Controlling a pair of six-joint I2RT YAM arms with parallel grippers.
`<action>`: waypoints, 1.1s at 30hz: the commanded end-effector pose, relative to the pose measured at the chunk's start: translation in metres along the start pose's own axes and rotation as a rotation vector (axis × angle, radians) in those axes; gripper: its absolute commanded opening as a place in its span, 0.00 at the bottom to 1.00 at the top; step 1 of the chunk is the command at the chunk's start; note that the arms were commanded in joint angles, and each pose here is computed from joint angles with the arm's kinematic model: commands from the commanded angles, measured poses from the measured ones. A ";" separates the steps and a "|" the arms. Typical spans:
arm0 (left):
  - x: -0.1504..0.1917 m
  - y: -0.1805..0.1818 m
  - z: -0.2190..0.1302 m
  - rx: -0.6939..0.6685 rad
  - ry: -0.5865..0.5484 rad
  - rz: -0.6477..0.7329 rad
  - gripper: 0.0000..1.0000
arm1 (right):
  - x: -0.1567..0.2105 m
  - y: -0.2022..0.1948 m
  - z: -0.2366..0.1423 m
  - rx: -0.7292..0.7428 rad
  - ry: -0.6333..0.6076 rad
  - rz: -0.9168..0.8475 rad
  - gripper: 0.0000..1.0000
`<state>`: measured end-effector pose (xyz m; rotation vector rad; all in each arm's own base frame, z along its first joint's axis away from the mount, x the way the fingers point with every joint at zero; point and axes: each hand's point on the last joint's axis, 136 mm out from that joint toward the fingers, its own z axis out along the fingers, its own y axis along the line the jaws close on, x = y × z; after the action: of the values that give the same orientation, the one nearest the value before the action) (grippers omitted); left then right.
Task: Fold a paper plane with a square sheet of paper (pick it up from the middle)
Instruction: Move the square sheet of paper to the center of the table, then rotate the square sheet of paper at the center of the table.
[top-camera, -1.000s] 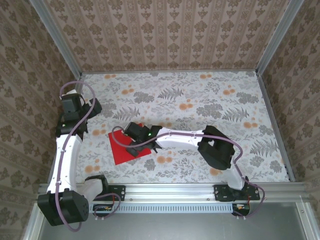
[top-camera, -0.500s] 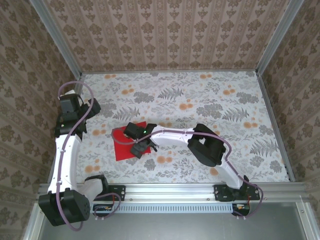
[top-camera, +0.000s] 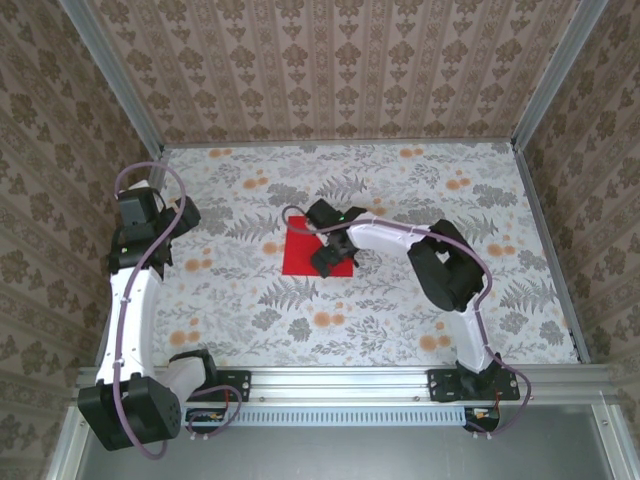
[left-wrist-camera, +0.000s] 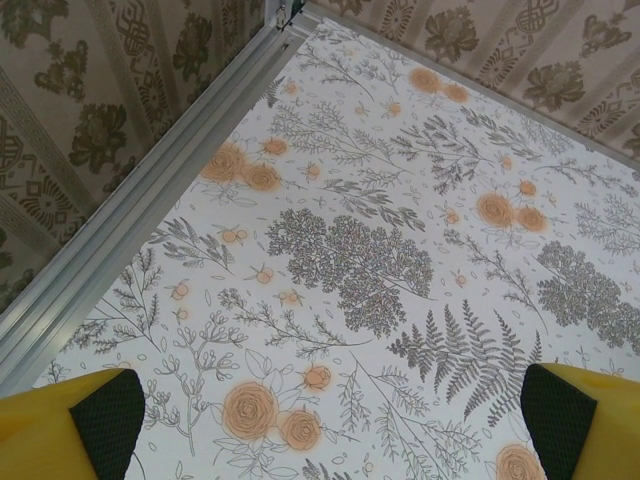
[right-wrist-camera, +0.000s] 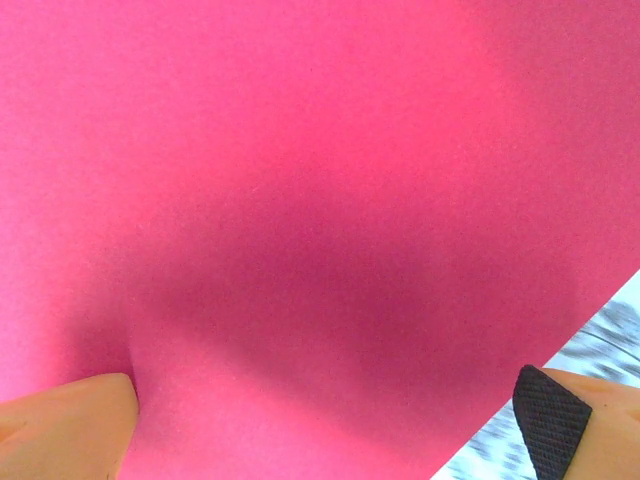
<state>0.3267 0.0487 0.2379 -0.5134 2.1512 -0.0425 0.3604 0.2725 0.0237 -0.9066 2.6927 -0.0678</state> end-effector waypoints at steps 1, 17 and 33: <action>0.001 -0.001 -0.001 0.013 0.016 -0.016 1.00 | 0.006 -0.007 -0.021 0.018 0.019 0.010 1.00; 0.006 -0.007 0.003 0.048 0.039 -0.028 1.00 | -0.080 0.040 -0.001 -0.213 -0.073 0.348 0.93; 0.010 -0.014 0.003 0.091 0.072 -0.033 1.00 | -0.032 -0.024 0.048 -0.123 0.101 0.598 0.97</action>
<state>0.3324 0.0343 0.2274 -0.4867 2.1972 -0.1510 0.4337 0.3204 0.0259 -0.2590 2.8087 0.3490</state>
